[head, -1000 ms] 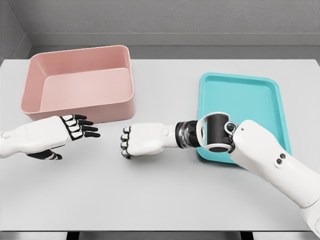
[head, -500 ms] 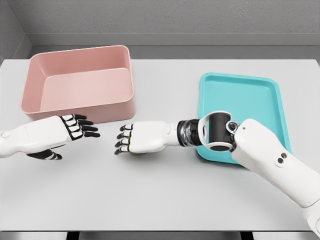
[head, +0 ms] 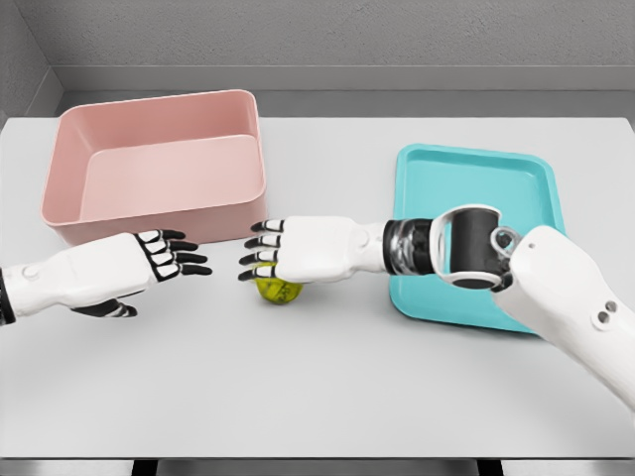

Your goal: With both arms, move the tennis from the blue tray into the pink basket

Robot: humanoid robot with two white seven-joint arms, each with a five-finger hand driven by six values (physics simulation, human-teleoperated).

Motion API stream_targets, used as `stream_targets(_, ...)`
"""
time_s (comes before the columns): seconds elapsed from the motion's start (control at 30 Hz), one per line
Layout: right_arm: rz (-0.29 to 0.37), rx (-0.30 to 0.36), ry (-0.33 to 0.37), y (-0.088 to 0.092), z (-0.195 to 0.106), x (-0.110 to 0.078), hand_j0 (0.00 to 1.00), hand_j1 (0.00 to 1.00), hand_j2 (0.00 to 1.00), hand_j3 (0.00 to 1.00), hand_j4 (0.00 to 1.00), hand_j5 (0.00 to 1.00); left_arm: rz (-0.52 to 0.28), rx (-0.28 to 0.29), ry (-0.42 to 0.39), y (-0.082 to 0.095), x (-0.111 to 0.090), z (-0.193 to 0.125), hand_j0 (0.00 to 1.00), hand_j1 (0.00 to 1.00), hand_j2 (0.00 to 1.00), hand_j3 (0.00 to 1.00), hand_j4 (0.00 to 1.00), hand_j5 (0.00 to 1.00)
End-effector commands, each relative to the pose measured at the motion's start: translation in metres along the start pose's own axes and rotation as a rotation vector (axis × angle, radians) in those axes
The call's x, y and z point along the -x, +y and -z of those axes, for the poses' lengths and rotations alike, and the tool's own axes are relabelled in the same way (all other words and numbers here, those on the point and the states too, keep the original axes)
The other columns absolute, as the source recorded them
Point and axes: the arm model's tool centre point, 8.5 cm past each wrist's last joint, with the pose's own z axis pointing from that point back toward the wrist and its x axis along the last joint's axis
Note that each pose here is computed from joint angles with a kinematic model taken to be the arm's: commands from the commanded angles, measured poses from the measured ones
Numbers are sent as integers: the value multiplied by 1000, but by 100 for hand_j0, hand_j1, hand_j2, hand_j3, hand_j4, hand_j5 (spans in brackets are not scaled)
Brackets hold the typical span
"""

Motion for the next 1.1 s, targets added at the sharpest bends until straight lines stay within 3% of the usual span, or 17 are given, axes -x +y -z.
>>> stream_targets(0.0, -21, 30, 33, -11, -14, 7, 100, 100, 100, 100, 100, 100, 1, -5, -2, -1, -1, 3, 100, 100, 100, 100, 100, 100)
stream_targets(0.07, -5, 59, 119, -16, -46, 31, 100, 100, 100, 100, 100, 100, 0, -5, -1, -1, -1, 2, 100, 100, 100, 100, 100, 100)
stream_targets(0.13, 57, 143, 262, -23, -104, 62, 100, 100, 100, 100, 100, 100, 1, -6, 0, 0, 0, 3, 100, 100, 100, 100, 100, 100)
stream_targets(0.2, 130, 185, 393, -13, -172, 79, 100, 100, 100, 100, 100, 100, 1, -6, 0, 0, 0, 3, 100, 100, 100, 100, 100, 100)
stream_targets(0.3, 258, 284, 524, 13, -228, 73, 100, 100, 100, 100, 100, 100, 11, -16, -4, 1, -1, 7, 100, 100, 100, 100, 100, 100)
stream_targets(0.37, 312, 324, 543, 21, -246, 68, 100, 100, 100, 100, 100, 100, 39, -19, -34, 0, -7, 25, 100, 100, 100, 100, 100, 100)
stream_targets(0.47, 456, 366, 564, 53, -259, 64, 100, 100, 100, 100, 100, 100, 65, -20, -65, 3, -12, 38, 100, 100, 100, 100, 100, 100)
stream_targets(0.6, 569, 389, 576, 82, -259, 58, 100, 100, 100, 100, 100, 100, 107, -28, -145, 10, -25, 74, 100, 100, 100, 100, 100, 100)
stream_targets(0.77, 653, 434, 585, 101, -254, 50, 100, 100, 100, 100, 100, 100, 118, -1, -195, 13, -23, 104, 100, 100, 100, 100, 100, 100)
stream_targets(1.07, 699, 434, 602, 116, -253, 48, 100, 100, 100, 100, 100, 100, 118, 6, -230, 20, -19, 140, 100, 100, 100, 100, 100, 100)
